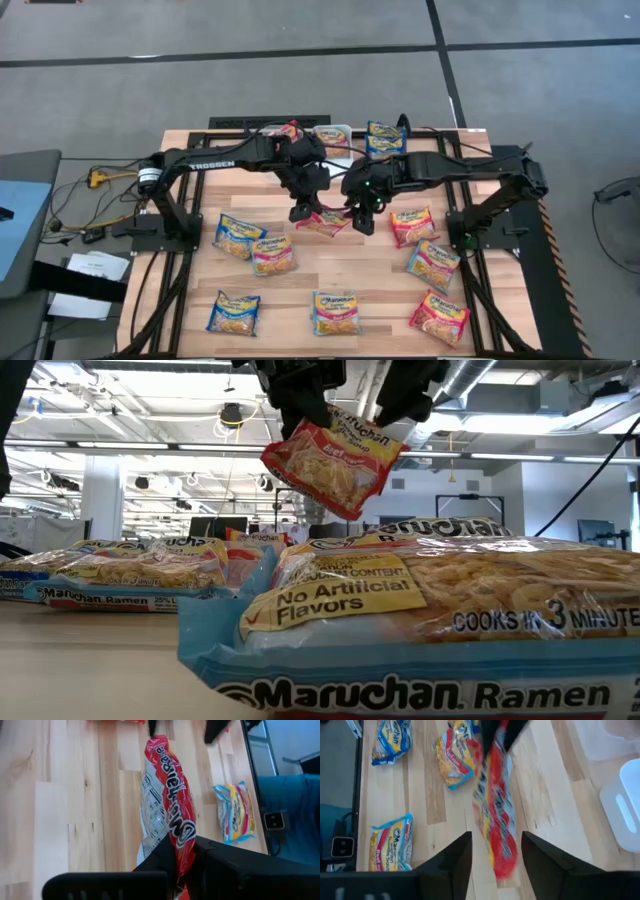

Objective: Sort Maruchan noodles
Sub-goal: Put the red noodle pack into the transparent bin

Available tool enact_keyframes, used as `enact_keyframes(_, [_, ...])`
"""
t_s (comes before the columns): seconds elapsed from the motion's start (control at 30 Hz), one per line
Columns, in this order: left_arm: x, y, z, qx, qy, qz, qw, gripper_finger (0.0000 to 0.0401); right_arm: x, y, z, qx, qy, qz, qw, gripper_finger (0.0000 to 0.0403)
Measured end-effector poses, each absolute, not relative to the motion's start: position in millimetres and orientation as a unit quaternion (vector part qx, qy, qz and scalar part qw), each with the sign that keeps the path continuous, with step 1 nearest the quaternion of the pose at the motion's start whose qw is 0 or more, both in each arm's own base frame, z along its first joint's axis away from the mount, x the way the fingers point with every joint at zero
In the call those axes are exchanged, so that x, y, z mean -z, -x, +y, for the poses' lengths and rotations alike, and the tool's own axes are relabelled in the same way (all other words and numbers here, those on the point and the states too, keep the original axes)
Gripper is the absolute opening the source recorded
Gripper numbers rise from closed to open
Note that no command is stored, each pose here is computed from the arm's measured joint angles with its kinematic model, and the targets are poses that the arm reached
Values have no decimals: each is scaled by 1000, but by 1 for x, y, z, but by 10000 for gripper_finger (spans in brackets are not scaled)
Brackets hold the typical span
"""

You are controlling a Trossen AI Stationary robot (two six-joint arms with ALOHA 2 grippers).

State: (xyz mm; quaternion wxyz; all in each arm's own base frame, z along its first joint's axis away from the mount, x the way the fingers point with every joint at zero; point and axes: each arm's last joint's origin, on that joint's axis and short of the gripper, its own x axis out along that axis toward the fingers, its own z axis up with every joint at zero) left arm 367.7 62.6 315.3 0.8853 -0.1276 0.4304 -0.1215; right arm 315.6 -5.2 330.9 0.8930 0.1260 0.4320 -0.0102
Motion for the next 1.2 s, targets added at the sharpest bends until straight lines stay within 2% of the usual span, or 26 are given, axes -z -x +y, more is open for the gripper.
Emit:
enact_keyframes(0.27, [-341,-343,65,104,94,422,896,0,-366,-306,0,-12,-99,394,914,196])
enact_keyframes(0.53, [-367,-305,77,44,78,391,916,0,-394,-272,1,-17,-92,362,927,187])
enact_keyframes(0.67, [-356,-281,83,16,94,367,925,0,-401,-258,2,3,-82,348,934,187])
enact_keyframes(1.0, [-326,-233,117,-118,77,193,971,0,-390,-240,8,40,-87,358,929,186])
enact_keyframes(1.2, [-296,-215,143,-193,62,176,963,0,-377,-238,18,49,-104,372,921,186])
